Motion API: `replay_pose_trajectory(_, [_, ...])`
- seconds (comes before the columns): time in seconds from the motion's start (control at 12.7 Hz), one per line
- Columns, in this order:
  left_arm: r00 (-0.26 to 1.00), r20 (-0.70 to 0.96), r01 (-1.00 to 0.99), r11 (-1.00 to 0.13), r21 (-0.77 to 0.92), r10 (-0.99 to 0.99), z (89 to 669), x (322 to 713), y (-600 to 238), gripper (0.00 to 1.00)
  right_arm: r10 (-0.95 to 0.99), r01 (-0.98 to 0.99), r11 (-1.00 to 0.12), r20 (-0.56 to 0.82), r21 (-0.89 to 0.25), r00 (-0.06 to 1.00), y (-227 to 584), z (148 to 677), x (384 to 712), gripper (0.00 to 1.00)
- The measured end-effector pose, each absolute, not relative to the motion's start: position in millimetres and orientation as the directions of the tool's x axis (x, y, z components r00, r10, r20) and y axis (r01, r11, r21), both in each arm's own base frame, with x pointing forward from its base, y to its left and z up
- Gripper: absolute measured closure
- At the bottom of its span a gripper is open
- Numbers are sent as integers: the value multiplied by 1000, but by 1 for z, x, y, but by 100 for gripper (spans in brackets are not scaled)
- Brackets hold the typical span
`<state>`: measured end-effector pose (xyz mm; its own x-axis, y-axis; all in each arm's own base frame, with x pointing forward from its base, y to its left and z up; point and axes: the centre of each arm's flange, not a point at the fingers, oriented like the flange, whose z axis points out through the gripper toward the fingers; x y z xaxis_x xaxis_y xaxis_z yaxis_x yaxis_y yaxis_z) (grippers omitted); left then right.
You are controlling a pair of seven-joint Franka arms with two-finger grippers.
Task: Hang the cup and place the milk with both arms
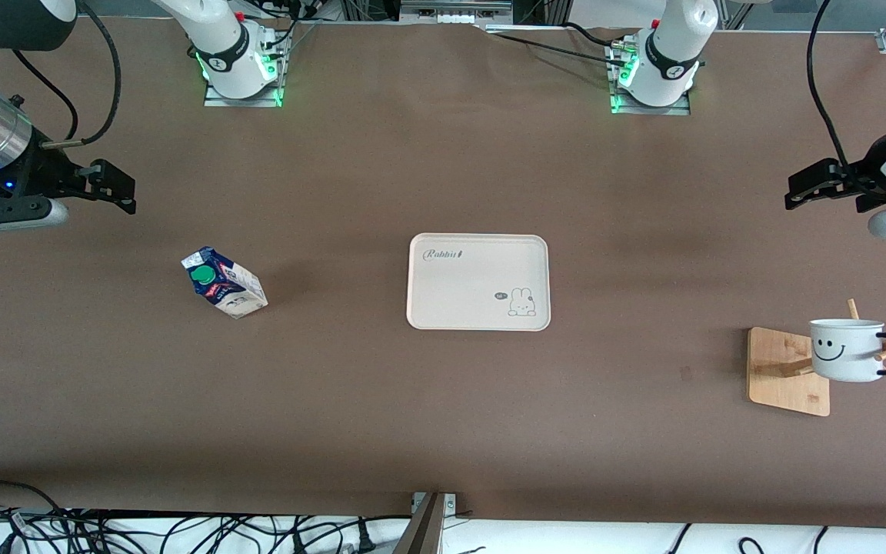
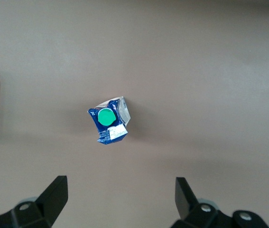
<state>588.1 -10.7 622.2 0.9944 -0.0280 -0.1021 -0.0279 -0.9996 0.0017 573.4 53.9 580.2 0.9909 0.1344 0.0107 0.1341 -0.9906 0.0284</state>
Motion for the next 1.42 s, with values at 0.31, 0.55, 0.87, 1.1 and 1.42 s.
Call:
replay_pose_trajectory(0.31, [986,-97,-134,-991,30,-136,624,587,11,0,134,134,-991,11,28,991,54,580,573,0])
replay_pose_trajectory(0.55, [990,-82,-107,-992,60,-111,621,588,34,0,136,136,-990,11,28,991,55,580,573,0])
replay_pose_trajectory(0.87, [995,-68,-76,-997,34,-78,625,579,44,0,141,140,-990,11,28,990,58,580,573,0])
replay_pose_trajectory(1.1, [993,-86,-82,-997,8,-83,624,562,40,0,141,141,-990,12,28,990,58,581,573,0])
replay_pose_trajectory(1.42, [994,-70,-78,-997,11,-78,625,550,42,0,141,141,-990,12,28,990,58,581,573,0])
